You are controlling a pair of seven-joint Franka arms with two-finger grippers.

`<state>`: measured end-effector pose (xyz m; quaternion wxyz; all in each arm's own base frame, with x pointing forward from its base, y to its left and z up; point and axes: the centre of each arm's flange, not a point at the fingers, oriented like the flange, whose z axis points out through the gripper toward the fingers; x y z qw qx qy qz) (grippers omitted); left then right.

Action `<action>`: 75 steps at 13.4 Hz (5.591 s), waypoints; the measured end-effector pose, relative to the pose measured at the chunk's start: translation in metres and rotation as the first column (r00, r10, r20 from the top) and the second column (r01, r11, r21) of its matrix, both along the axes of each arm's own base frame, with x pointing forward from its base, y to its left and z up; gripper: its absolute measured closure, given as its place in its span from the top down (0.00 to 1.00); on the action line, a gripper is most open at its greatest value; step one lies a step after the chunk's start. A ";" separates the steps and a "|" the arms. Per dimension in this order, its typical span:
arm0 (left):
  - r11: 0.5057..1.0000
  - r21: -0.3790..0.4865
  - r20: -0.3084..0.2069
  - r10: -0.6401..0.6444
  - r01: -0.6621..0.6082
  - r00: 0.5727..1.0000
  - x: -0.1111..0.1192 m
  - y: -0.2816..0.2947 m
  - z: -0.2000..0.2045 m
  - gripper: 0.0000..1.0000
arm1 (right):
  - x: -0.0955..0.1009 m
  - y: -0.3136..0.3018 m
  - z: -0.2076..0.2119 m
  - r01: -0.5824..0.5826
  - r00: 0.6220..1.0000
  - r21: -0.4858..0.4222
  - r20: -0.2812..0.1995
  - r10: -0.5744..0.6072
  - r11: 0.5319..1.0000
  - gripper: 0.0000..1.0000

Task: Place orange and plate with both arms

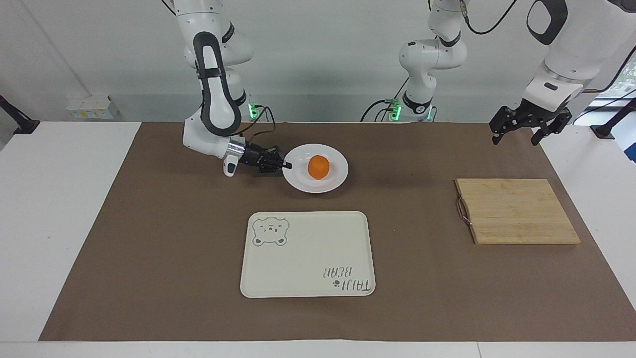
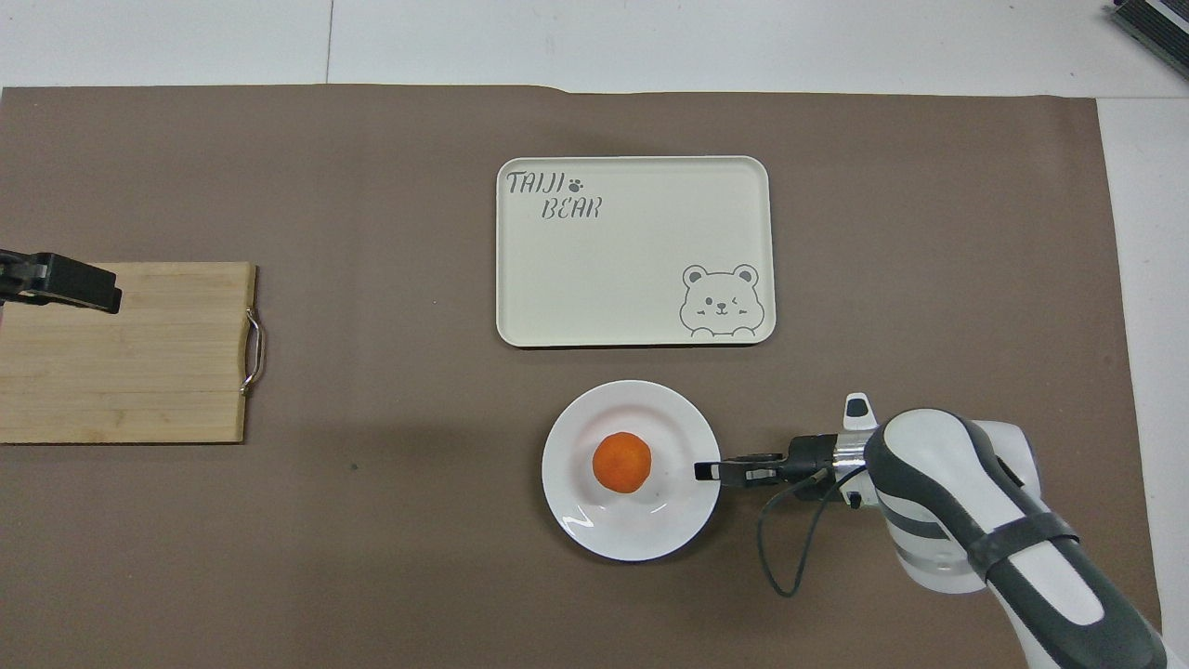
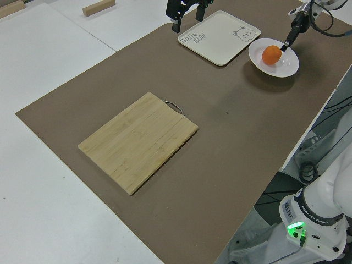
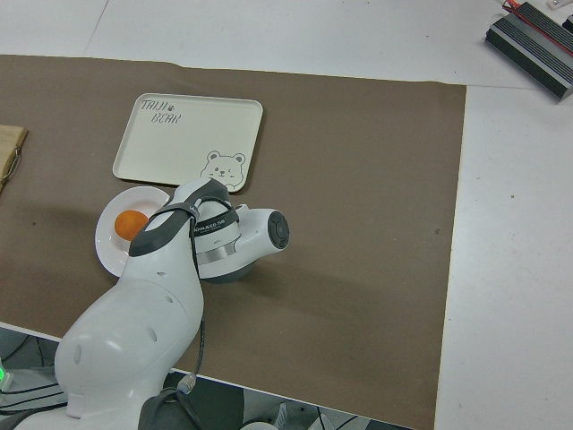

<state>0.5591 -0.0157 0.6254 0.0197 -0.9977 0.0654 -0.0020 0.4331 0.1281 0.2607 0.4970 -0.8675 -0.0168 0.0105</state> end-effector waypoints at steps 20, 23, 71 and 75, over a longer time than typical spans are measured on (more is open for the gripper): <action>1.000 0.000 0.000 0.000 0.000 1.000 0.000 0.000 0.000 1.00 | 0.239 -0.025 0.023 0.235 0.968 -0.045 -0.085 -0.238 0.971 0.04; 1.000 0.000 0.000 0.000 0.000 1.000 0.000 0.000 0.000 1.00 | 0.245 -0.016 0.005 0.221 0.970 -0.051 -0.096 -0.225 0.974 0.04; 1.000 0.000 0.000 0.000 0.000 1.000 0.000 0.000 0.000 1.00 | 0.141 -0.164 0.323 -0.021 0.993 -0.839 0.047 0.111 0.543 1.00; 1.000 0.000 0.000 0.000 0.000 1.000 0.000 0.000 0.000 1.00 | 0.124 -0.165 0.358 0.079 0.995 -0.834 0.101 0.009 0.546 1.00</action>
